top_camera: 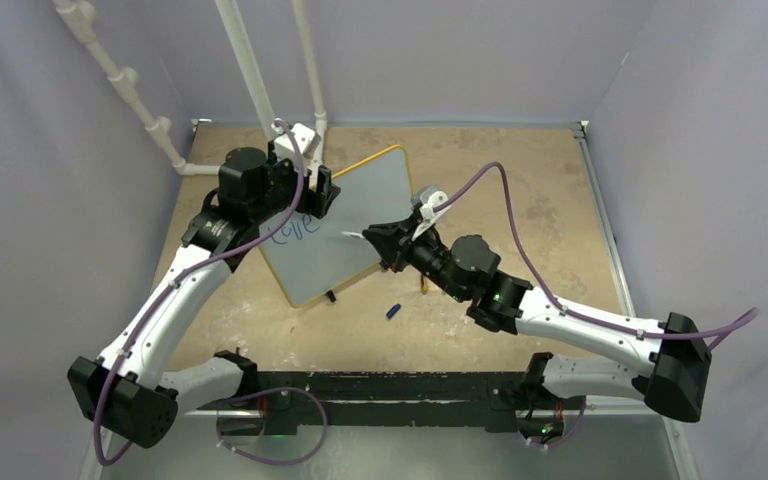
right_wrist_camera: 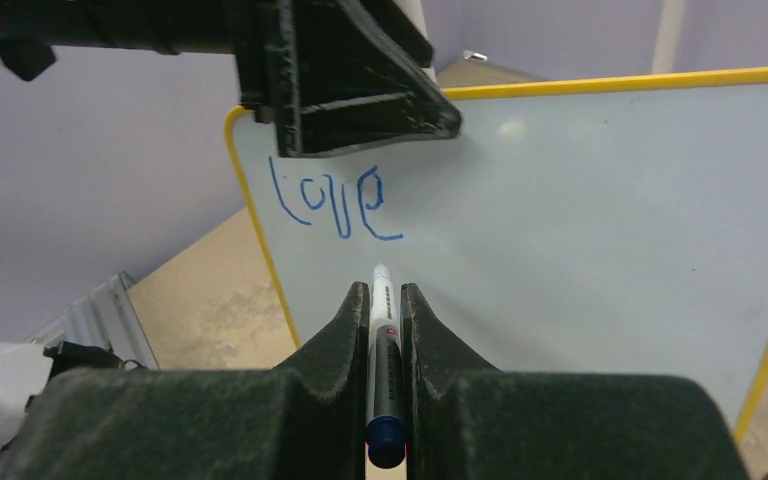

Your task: Write a sentence on the whiteboard

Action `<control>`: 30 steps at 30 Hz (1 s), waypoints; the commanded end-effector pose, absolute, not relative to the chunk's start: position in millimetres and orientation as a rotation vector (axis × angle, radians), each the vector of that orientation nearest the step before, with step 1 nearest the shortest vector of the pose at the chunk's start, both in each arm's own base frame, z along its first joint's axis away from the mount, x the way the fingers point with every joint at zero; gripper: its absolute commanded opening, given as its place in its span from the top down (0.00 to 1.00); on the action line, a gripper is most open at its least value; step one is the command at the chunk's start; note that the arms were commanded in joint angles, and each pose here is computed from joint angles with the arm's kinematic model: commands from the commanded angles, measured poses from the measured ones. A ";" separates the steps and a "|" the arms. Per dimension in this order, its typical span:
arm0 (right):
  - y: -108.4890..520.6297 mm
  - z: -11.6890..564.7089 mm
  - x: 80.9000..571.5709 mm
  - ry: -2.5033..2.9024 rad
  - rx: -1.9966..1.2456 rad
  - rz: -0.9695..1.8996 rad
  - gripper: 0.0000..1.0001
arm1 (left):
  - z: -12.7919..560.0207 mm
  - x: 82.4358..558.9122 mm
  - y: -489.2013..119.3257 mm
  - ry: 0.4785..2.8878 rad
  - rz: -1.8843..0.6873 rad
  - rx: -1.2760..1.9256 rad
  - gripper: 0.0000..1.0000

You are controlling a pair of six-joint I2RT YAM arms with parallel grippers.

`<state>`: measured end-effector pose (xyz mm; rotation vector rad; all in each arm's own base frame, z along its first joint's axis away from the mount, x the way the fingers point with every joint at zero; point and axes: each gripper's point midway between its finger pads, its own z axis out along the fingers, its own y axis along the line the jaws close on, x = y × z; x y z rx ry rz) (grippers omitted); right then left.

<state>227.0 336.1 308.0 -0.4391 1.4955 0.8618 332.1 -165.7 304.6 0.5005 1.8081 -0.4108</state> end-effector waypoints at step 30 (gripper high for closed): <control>354.4 308.1 286.4 1.374 -0.210 0.832 1.00 | 287.6 350.1 -169.7 1.806 -0.383 0.615 0.70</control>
